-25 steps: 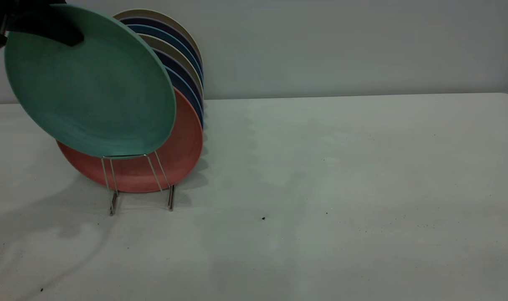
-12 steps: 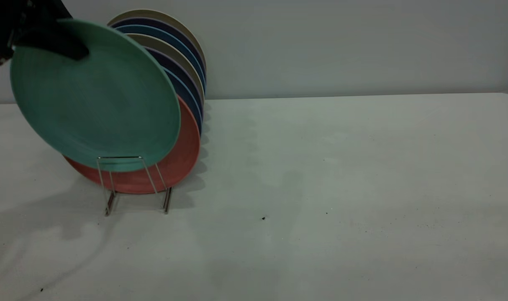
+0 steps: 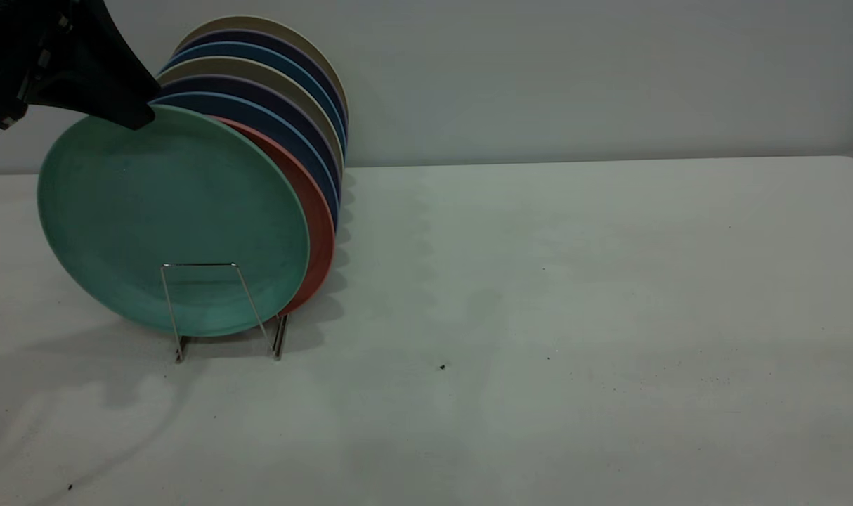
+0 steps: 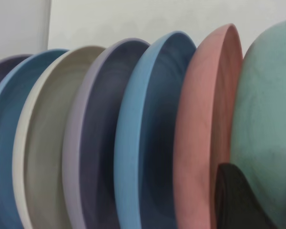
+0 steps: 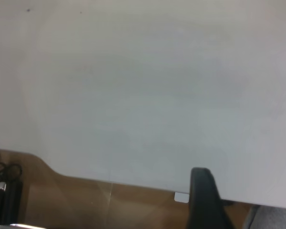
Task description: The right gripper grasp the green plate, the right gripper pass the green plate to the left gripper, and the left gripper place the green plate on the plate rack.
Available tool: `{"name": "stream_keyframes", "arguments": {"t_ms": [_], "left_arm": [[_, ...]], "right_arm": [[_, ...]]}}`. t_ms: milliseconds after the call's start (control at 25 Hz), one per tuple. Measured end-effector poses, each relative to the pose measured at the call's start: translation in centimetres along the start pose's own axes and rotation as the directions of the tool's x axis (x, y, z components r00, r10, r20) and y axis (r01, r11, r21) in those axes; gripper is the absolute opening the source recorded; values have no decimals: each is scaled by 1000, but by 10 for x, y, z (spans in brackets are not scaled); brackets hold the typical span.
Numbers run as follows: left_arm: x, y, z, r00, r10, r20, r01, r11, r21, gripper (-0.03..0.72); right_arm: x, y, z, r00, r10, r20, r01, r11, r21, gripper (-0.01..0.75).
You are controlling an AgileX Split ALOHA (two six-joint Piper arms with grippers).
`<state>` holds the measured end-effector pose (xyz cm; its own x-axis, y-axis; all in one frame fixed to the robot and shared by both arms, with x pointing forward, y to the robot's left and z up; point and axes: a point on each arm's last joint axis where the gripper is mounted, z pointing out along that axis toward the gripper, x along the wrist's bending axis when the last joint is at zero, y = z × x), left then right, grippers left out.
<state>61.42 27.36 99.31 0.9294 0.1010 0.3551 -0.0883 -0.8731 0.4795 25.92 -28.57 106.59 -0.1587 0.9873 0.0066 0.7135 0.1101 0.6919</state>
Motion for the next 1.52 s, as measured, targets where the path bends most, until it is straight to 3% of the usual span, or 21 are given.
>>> {"name": "stream_keyframes", "arguments": {"t_ms": [240,600,920,1200,1520], "left_arm": [[0,0,0,998,-64,1,64,998,0,294],[0,2,-3,978,-208,-5,208,978,-3,499],[-4,35,-60,932,-353,-84,349,935,-57,515],[-41,78,-149,825,-544,-153,540,839,-71,515],[-116,108,-230,638,-737,-225,747,663,-56,515]], "right_arm": [[0,0,0,1000,0,1,0,1000,0,480],[0,0,0,1000,-1,2,1,1000,0,480],[-2,-2,-2,999,-25,27,25,1000,-7,480],[-3,-13,-9,995,-90,31,92,993,-75,480],[-5,-25,14,1000,9,26,-6,996,-93,480]]}}
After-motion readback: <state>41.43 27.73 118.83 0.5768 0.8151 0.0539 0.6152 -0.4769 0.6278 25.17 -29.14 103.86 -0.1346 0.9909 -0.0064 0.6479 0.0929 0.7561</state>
